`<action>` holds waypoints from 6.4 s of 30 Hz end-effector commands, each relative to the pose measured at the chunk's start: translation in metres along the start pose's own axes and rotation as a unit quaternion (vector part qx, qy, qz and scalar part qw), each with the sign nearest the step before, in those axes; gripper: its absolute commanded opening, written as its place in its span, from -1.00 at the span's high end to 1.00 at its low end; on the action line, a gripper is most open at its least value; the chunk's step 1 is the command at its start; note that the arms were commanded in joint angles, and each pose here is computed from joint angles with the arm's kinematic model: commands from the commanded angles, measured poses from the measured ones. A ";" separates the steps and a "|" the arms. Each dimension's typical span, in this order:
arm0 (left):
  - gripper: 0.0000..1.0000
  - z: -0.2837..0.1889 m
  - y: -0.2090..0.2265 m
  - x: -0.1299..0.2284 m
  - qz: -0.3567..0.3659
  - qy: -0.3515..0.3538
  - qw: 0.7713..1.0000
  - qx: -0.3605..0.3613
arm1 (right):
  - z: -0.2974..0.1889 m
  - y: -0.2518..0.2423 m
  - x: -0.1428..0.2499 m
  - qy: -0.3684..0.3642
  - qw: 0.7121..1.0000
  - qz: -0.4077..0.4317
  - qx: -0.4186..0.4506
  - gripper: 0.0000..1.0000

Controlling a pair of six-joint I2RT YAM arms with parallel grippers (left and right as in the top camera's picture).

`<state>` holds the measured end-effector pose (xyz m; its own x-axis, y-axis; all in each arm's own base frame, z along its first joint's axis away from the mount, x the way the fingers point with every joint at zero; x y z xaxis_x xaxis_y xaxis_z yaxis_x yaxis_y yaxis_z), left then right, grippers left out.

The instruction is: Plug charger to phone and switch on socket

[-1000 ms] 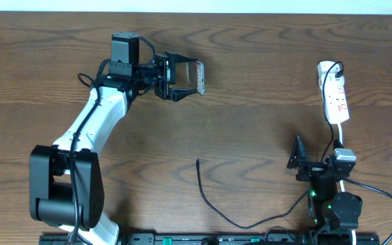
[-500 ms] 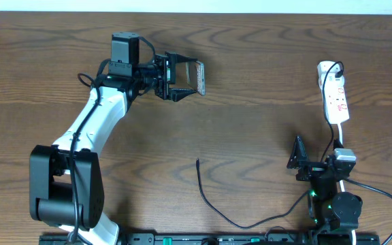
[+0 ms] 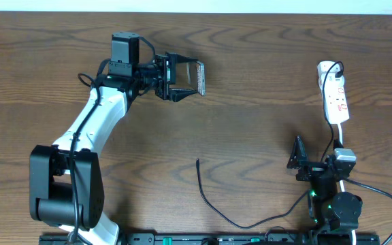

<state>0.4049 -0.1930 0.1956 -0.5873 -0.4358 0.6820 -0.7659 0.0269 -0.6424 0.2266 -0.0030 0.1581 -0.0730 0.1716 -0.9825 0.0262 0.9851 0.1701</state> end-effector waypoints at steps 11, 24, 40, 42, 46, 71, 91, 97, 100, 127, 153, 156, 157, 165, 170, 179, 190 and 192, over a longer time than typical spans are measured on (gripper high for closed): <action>0.85 -0.009 -0.015 0.027 0.045 0.046 0.998 0.011 | 0.000 0.002 0.001 0.000 1.000 -0.006 -0.003 -0.98; 0.86 -0.009 -0.015 0.027 0.056 0.046 0.997 0.012 | -0.002 -0.021 -0.007 -0.021 0.997 -0.006 0.075 -0.99; 0.85 -0.009 -0.015 0.027 0.063 0.046 0.997 0.012 | -0.001 0.008 -0.003 -0.005 0.999 0.038 -0.023 -0.99; 0.85 -0.009 -0.015 0.027 0.063 0.045 0.997 0.012 | -0.002 0.014 -0.006 -0.005 0.998 0.037 -0.042 -0.99; 0.85 -0.009 -0.016 0.025 0.064 0.041 0.997 0.013 | -0.007 0.030 -0.021 0.001 0.993 0.079 -0.086 -0.98; 0.86 -0.001 -0.004 -0.015 0.089 -0.110 0.990 -0.009 | 0.084 0.125 -0.031 0.365 0.859 0.208 -0.292 -0.99; 0.86 0.045 0.029 -0.001 0.144 -0.191 0.968 -0.079 | 0.110 0.194 0.023 0.387 0.861 0.182 -0.274 -0.99; 0.85 0.057 0.036 0.012 0.156 -0.176 0.968 -0.090 | 0.115 0.193 0.034 0.386 0.874 0.166 -0.244 -0.99; 0.85 0.065 0.042 0.022 0.164 -0.162 0.968 -0.097 | 0.118 0.191 0.040 0.387 0.879 0.160 -0.228 -0.99; 0.85 0.089 0.059 0.048 0.193 -0.151 0.962 -0.118 | 0.122 0.188 0.046 0.390 0.880 0.165 -0.213 0.98; -0.89 0.018 -0.014 0.046 0.322 0.027 0.946 0.013 | 0.152 0.160 0.004 0.351 0.844 0.363 -0.181 0.98; -0.90 0.002 -0.019 0.040 0.307 0.038 0.950 0.026 | 0.157 0.162 -0.009 0.346 0.808 0.445 -0.169 0.98; -0.89 -0.003 -0.021 0.038 0.299 0.042 0.953 0.029 | 0.158 0.163 -0.013 0.344 0.795 0.472 -0.164 0.98; -0.90 -0.021 -0.047 0.036 0.347 0.033 0.934 0.078 | 0.160 0.182 -0.037 0.338 0.704 0.604 -0.158 0.98; -0.89 -0.025 -0.067 0.042 0.371 0.021 0.921 0.113 | 0.158 0.199 -0.047 0.332 0.673 0.639 -0.168 0.98; -0.90 -0.025 -0.073 0.032 0.352 -0.014 0.928 0.119 | 0.157 0.222 -0.076 0.274 0.660 0.669 -0.206 0.97; -0.89 -0.019 -0.076 0.028 0.333 -0.038 0.934 0.122 | 0.138 0.254 -0.072 0.308 0.625 0.684 -0.216 0.97; -0.89 -0.016 -0.075 0.030 0.334 -0.039 0.934 0.121 | 0.135 0.260 -0.072 0.311 0.620 0.687 -0.219 0.97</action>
<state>0.4405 -0.1895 0.2537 -0.8874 -0.4474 0.1113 -0.1832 0.1207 -0.9756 0.3752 0.2312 0.2484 -0.6539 0.7027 0.2805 0.2363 -0.1625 0.9580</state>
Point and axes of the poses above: each gripper's point midway between its finger pads, its own z axis out along the fingers, its own y axis along the line the jaws close on, x = y × z, the point moved 2 cm from there along -z, back along the fingers
